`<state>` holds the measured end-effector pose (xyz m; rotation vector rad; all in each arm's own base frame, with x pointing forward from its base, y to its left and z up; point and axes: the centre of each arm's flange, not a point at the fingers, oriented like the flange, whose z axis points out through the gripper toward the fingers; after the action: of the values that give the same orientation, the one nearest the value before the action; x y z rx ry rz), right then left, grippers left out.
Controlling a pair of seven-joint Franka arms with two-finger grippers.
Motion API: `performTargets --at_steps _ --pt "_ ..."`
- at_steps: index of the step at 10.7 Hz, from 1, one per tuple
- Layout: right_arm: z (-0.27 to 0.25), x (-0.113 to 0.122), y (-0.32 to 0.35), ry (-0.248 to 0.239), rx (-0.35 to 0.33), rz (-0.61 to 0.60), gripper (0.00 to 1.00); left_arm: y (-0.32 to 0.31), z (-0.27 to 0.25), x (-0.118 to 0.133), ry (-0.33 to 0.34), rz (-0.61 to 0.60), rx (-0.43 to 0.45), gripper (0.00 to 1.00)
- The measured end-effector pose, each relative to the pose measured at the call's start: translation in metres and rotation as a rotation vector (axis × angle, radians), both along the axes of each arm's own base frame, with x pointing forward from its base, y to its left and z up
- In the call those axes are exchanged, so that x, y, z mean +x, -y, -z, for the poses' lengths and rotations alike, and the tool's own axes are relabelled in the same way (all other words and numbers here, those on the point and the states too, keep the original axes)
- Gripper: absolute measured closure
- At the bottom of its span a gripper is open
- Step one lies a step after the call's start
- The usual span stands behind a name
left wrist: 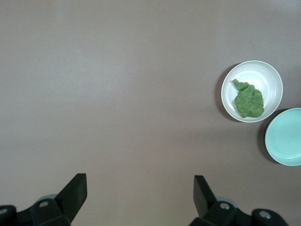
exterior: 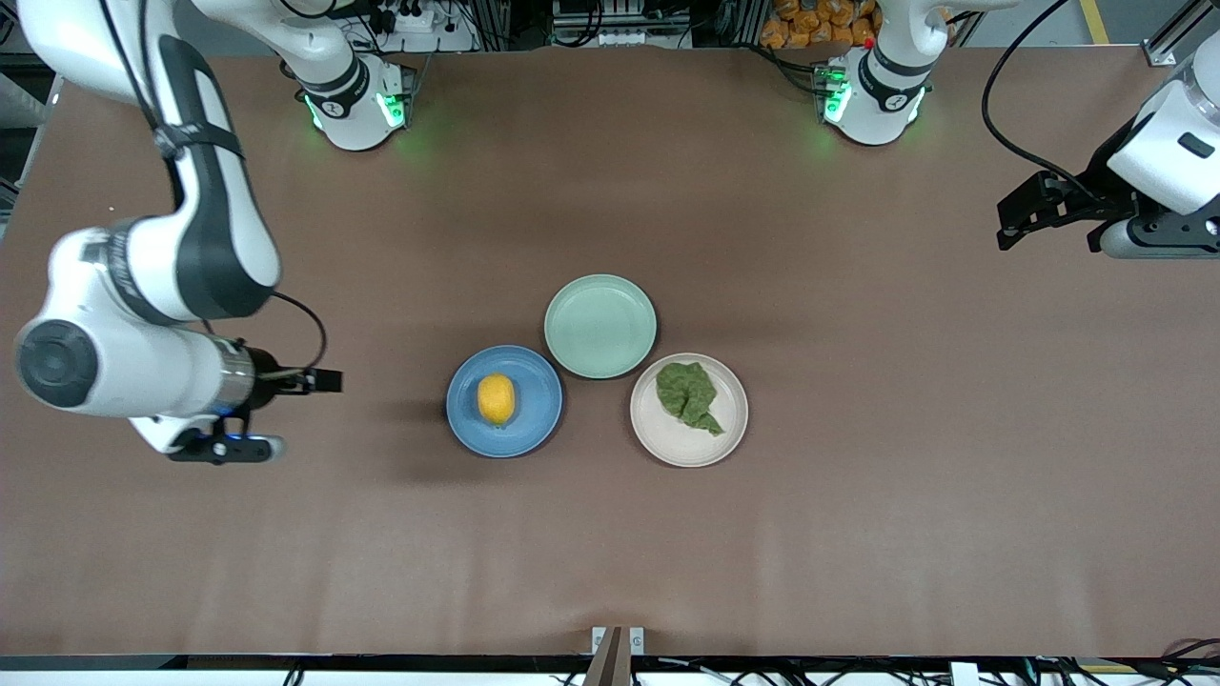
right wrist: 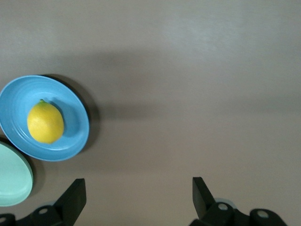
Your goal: Place lemon and lettuce in plates
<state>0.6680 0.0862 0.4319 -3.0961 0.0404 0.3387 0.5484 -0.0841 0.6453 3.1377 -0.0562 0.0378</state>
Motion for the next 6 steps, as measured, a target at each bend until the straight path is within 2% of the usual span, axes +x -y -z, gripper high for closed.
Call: performTargets --at_steps 2,6 --pt "-0.029 -0.007 0.010 0.026 -0.051 -0.016 0.00 0.000 0.000 0.000 0.000 0.000 0.000 0.00" --pt "-0.066 -0.022 0.055 0.011 -0.045 -0.030 0.00 0.000 -0.001 0.000 0.001 0.000 0.000 0.00"
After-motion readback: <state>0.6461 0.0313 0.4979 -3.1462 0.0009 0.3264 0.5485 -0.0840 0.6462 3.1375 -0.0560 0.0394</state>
